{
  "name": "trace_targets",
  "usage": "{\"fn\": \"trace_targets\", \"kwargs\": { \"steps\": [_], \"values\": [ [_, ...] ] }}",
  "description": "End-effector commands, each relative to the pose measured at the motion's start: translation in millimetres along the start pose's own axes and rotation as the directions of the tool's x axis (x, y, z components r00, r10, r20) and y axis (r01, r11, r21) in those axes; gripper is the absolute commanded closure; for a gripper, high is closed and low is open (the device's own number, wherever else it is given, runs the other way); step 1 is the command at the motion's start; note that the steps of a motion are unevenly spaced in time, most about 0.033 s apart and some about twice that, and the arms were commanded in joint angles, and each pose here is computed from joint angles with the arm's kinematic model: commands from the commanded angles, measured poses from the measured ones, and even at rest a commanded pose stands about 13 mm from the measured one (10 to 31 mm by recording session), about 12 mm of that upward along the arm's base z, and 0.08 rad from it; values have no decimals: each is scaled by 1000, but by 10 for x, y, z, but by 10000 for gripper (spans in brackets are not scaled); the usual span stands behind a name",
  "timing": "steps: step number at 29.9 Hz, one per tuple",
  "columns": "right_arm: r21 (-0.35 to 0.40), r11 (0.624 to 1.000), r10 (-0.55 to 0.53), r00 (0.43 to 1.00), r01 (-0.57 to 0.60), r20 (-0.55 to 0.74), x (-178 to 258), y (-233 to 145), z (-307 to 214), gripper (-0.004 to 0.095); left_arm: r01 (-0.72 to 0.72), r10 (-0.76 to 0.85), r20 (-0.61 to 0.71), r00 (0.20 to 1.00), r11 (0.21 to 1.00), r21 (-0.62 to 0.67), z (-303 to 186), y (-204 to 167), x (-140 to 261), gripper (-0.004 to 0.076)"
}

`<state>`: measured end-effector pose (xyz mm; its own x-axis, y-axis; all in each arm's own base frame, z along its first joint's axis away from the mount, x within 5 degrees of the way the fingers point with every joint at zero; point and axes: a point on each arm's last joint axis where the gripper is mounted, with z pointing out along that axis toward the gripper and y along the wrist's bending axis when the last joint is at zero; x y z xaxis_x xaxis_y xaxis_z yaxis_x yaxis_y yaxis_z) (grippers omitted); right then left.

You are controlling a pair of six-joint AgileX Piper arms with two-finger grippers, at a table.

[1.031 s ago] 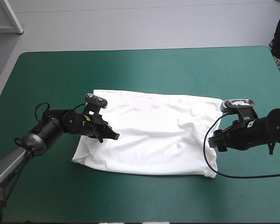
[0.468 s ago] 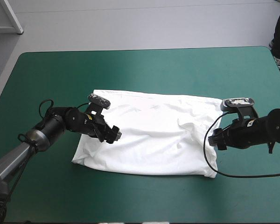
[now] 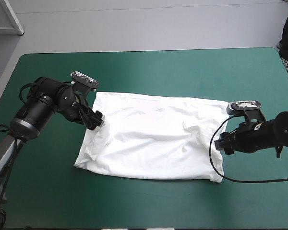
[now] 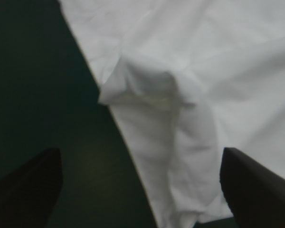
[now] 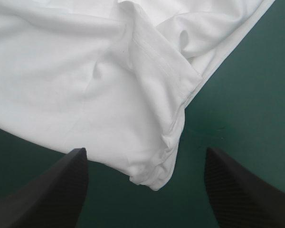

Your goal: Fold the cloth

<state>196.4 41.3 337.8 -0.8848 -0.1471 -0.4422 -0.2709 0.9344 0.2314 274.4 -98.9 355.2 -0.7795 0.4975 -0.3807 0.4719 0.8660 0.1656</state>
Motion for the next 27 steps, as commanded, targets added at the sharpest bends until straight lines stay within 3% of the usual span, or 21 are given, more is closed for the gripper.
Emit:
{"fn": "trace_targets", "kwargs": {
  "steps": [1, 8, 15, 23, 27],
  "values": [
    [-12, 1000, 2, 998, -2, 61, -40, 34, -125, 265, 48, -51, -36, 998, 994, -93, -238, 76, 162, 69],
    [-16, 1000, 11, 999, -10, 52, -31, 37, -121, 265, 92, -92, -97, 991, 996, 0, -165, -79, 533, 69],
    [-33, 999, 19, 998, -17, 56, -35, 52, -122, 265, 100, -89, -180, 980, 993, 56, 278, -222, 803, 69],
    [-46, 999, 28, 999, -27, 22, 14, 53, -81, 265, 115, -95, -192, 977, 989, 97, 728, -323, 881, 218],
    [-53, 998, 40, 998, -42, -38, 125, 29, 66, 265, 109, -84, -228, 970, 989, 100, 911, -342, 874, 230]
  ]
}}
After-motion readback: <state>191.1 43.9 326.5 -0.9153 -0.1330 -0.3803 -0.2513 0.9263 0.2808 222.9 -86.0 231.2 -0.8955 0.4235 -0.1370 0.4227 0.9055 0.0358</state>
